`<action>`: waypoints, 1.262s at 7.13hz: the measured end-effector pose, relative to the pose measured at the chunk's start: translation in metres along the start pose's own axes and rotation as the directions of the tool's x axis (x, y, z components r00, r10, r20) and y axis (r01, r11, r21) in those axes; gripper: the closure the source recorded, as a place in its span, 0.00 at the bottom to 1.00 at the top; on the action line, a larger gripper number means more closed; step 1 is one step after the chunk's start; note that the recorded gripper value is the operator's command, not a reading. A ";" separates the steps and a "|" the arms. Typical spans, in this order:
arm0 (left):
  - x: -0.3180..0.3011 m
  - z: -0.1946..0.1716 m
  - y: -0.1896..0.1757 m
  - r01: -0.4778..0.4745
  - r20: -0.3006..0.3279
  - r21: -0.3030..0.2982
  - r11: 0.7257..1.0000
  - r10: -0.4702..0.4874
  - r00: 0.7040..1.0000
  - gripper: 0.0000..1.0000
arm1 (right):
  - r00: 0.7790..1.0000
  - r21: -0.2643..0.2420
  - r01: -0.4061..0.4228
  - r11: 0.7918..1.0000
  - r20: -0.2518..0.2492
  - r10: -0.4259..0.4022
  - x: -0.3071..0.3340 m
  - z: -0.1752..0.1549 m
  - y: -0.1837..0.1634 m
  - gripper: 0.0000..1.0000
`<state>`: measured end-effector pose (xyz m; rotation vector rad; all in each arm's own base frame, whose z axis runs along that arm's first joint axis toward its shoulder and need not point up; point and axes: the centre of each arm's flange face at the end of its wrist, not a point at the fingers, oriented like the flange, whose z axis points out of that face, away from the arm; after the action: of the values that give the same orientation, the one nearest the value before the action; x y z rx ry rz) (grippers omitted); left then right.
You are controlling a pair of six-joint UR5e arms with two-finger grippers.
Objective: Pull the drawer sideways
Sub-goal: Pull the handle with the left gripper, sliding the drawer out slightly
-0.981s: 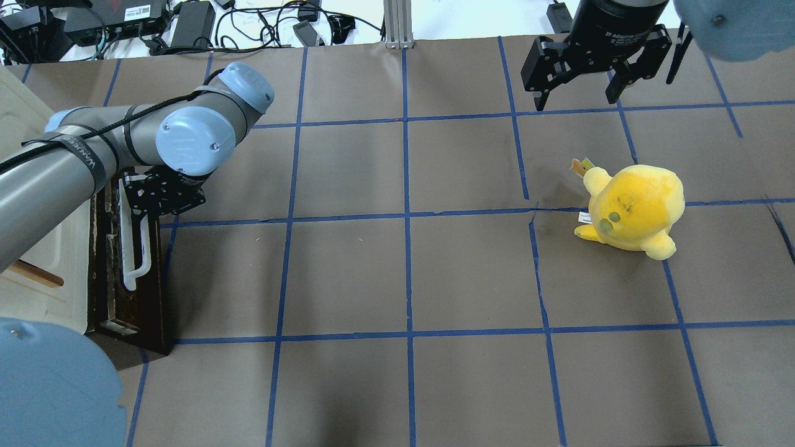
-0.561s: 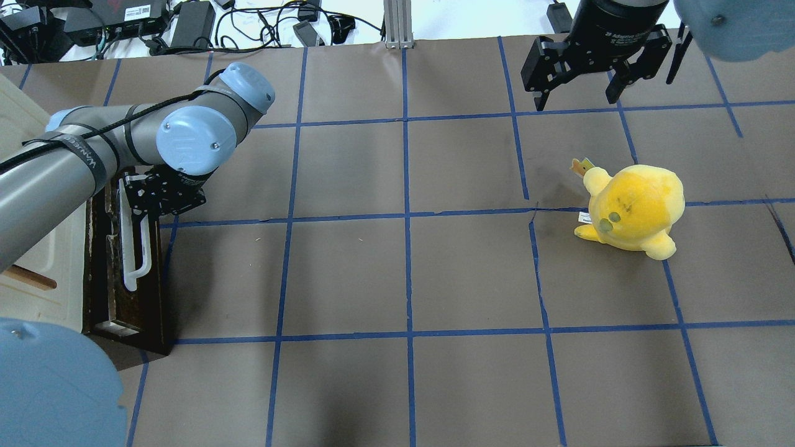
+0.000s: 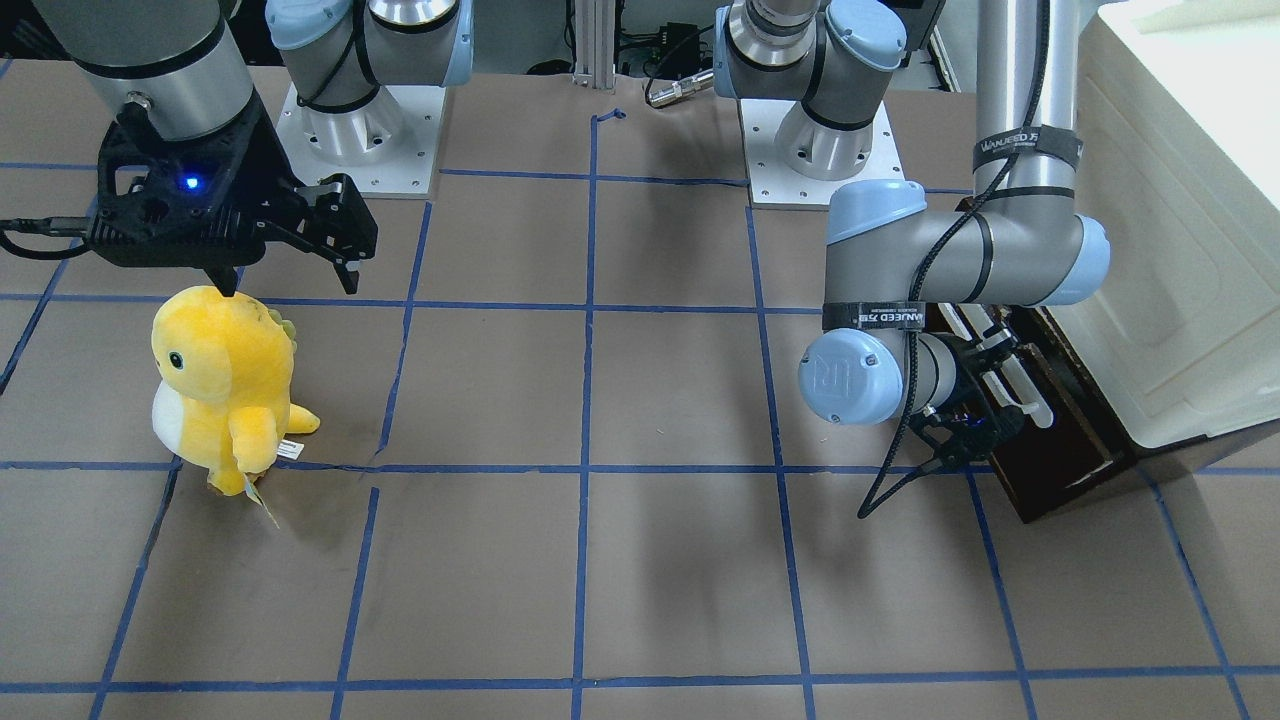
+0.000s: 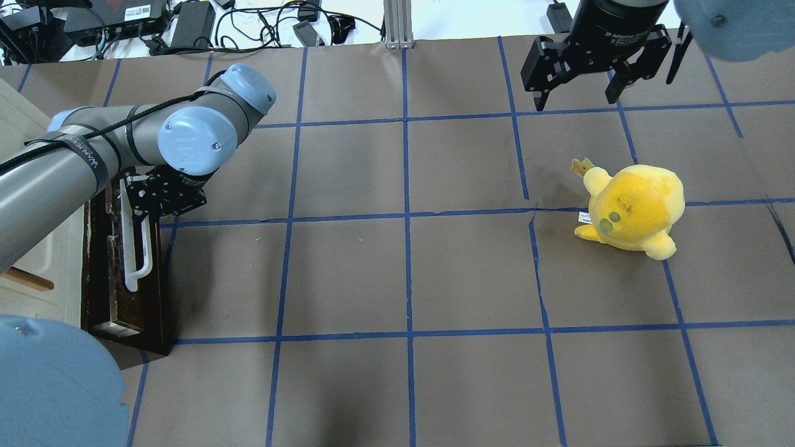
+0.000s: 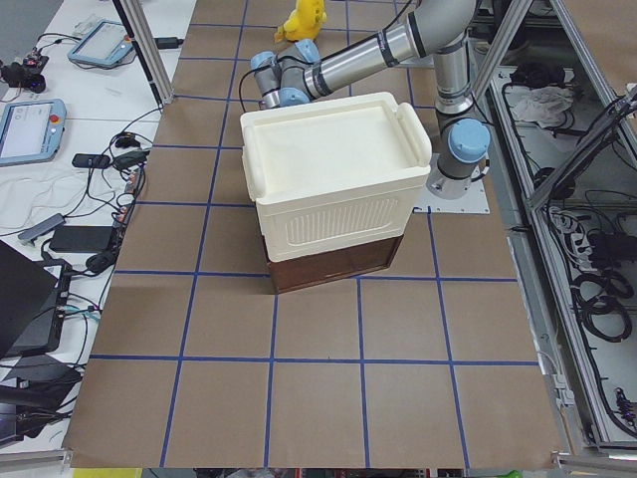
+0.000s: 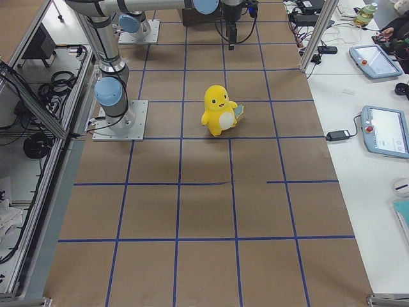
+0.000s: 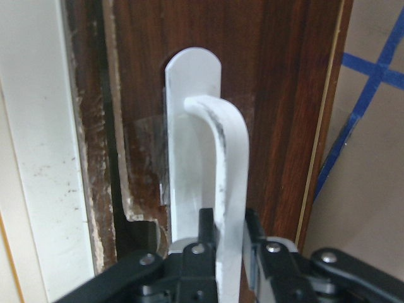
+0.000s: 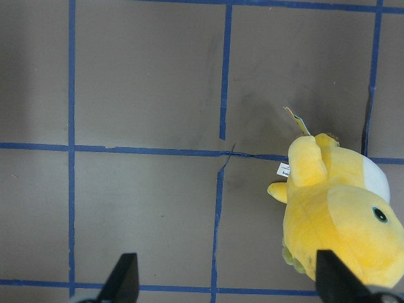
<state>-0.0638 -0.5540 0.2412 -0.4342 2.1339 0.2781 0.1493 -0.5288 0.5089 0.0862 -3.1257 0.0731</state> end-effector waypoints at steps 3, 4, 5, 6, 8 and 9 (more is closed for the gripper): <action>0.001 -0.001 0.000 0.001 -0.003 0.000 1.000 -0.001 1.000 1.00 | 1.000 0.000 0.001 1.000 0.000 -0.001 0.000 0.000 0.000 0.00; 0.001 -0.002 0.000 0.001 -0.004 0.000 1.000 -0.001 1.000 1.00 | 1.000 0.000 0.000 1.000 0.000 0.000 0.000 0.000 0.000 0.00; 0.000 -0.002 -0.001 0.002 -0.005 0.001 1.000 -0.002 1.000 1.00 | 1.000 0.000 0.000 1.000 0.000 0.000 0.000 0.000 0.000 0.00; 0.000 -0.003 -0.001 0.003 -0.005 0.004 1.000 -0.003 1.000 1.00 | 1.000 0.000 0.000 1.000 0.000 0.000 0.000 0.000 0.000 0.00; -0.001 -0.004 -0.002 0.005 -0.005 0.005 1.000 -0.004 1.000 1.00 | 1.000 0.000 0.000 1.000 -0.001 0.000 0.000 0.000 0.000 0.00; -0.002 -0.005 -0.001 0.005 -0.005 0.006 1.000 -0.005 1.000 1.00 | 1.000 0.000 0.000 1.000 0.000 0.000 0.000 0.000 0.000 0.00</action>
<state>-0.0662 -0.5568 0.2458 -0.4365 2.1379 0.2678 0.1493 -0.5288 0.5089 0.0858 -3.1256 0.0731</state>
